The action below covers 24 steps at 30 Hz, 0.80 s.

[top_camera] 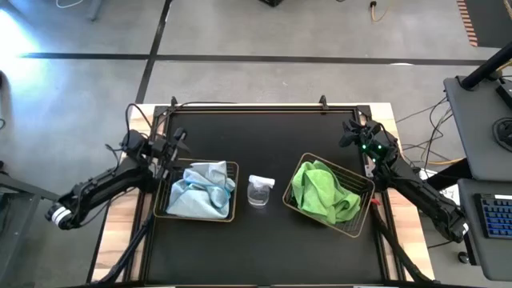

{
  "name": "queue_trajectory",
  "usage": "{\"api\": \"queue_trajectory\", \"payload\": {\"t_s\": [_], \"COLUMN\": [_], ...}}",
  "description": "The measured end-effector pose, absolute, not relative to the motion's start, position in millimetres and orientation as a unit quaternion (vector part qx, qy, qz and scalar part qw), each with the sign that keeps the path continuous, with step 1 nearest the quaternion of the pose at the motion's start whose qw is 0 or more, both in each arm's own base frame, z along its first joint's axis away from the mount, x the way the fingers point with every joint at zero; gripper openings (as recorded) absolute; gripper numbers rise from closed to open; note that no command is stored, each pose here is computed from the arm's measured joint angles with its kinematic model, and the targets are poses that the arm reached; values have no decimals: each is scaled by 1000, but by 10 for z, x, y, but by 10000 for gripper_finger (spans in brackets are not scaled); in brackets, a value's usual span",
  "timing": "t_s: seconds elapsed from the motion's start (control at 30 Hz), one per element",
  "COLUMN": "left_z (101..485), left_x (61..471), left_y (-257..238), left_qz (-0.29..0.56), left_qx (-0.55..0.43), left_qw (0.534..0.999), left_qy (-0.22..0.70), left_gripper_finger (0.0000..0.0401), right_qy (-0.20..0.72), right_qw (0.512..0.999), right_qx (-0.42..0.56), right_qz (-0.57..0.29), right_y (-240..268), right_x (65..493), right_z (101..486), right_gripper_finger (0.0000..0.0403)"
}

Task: Sort microfiber towel by color & place in baskets
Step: Return to Home Position

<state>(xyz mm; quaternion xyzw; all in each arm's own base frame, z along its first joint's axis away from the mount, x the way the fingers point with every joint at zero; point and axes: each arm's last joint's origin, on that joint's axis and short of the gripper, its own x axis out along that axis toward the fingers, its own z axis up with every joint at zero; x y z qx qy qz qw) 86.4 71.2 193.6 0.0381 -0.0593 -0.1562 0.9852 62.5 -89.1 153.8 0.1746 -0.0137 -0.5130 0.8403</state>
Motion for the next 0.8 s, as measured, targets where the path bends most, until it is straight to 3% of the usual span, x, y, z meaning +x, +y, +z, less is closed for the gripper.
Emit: {"api": "queue_trajectory", "payload": {"t_s": [0.3,0.6,0.8], "left_z": [1895,1856,1858], "left_x": [890,919,905], "left_y": [747,863,882], "left_qz": [-153,2,29], "left_qx": [0,-45,-43], "left_qw": [987,997,996], "left_qy": [-47,-65,-70], "left_gripper_finger": [185,185,185], "right_qy": [-14,-14,-14], "right_qw": [840,840,840], "right_qx": [175,175,175], "right_qz": [-513,-513,-513], "right_y": [-891,-891,-891], "right_x": [625,625,625], "right_z": [1538,1538,1538], "right_gripper_finger": [160,160,160]}}
